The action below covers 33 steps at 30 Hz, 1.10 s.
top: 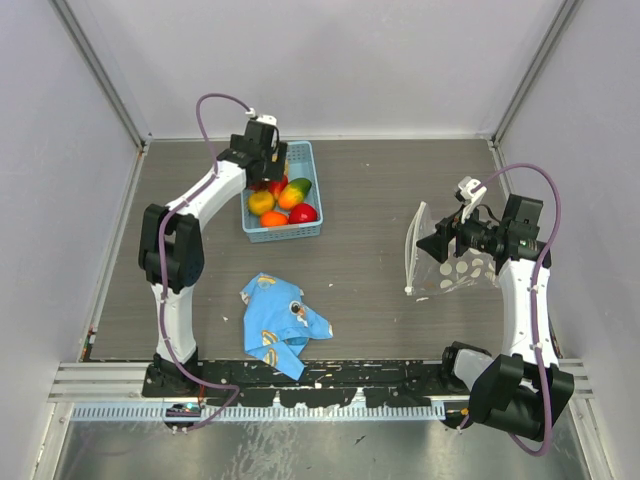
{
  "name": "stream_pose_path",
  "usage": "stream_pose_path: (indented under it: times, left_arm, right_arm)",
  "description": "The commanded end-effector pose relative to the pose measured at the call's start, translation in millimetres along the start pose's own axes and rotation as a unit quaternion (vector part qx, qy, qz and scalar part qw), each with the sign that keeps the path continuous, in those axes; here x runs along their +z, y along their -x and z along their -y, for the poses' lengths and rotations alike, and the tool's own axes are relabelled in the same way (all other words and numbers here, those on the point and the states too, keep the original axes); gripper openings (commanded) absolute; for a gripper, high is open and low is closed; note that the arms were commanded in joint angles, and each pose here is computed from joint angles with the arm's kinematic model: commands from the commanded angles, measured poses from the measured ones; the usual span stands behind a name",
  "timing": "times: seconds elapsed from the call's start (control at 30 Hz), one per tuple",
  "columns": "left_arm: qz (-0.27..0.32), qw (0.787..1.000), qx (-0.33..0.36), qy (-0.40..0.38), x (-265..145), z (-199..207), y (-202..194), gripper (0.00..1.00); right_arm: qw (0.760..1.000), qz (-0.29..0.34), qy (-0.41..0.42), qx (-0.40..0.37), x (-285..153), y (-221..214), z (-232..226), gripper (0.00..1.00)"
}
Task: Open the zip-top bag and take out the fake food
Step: Place the fake fruit in the bin, then reset both arms
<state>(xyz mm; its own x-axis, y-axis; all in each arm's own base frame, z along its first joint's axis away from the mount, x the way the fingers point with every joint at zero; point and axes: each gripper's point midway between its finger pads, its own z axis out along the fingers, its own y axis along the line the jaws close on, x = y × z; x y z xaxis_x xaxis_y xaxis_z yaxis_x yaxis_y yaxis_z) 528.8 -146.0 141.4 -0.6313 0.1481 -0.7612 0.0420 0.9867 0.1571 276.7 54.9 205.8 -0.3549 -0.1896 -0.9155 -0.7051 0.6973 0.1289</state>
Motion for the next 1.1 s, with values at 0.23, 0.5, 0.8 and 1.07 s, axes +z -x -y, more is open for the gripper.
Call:
stream_pose_path:
  times: [0.23, 0.5, 0.8, 1.07]
  left_arm:
    - [0.057, 0.998, -0.028, 0.026, -29.1, -18.6, 46.9, 0.98]
    - [0.106, 0.992, -0.063, -0.027, -77.2, -17.1, 63.2, 0.98]
    - [0.208, 0.950, -0.112, -0.206, -166.7, 13.7, 72.1, 0.98]
    - [0.247, 0.908, -0.137, -0.311, -242.6, 22.4, 66.9, 0.98]
  right_arm:
    - [1.000, 0.010, -0.001, -0.026, 0.0, 10.6, 0.8, 0.77]
    - [1.000, 0.009, -0.009, -0.029, -0.6, 10.7, 3.0, 0.77]
    - [0.999, 0.007, -0.034, -0.024, -1.6, 11.0, 11.4, 0.78]
    - [0.994, -0.008, -0.107, -0.006, -10.6, 8.0, 38.1, 0.82]
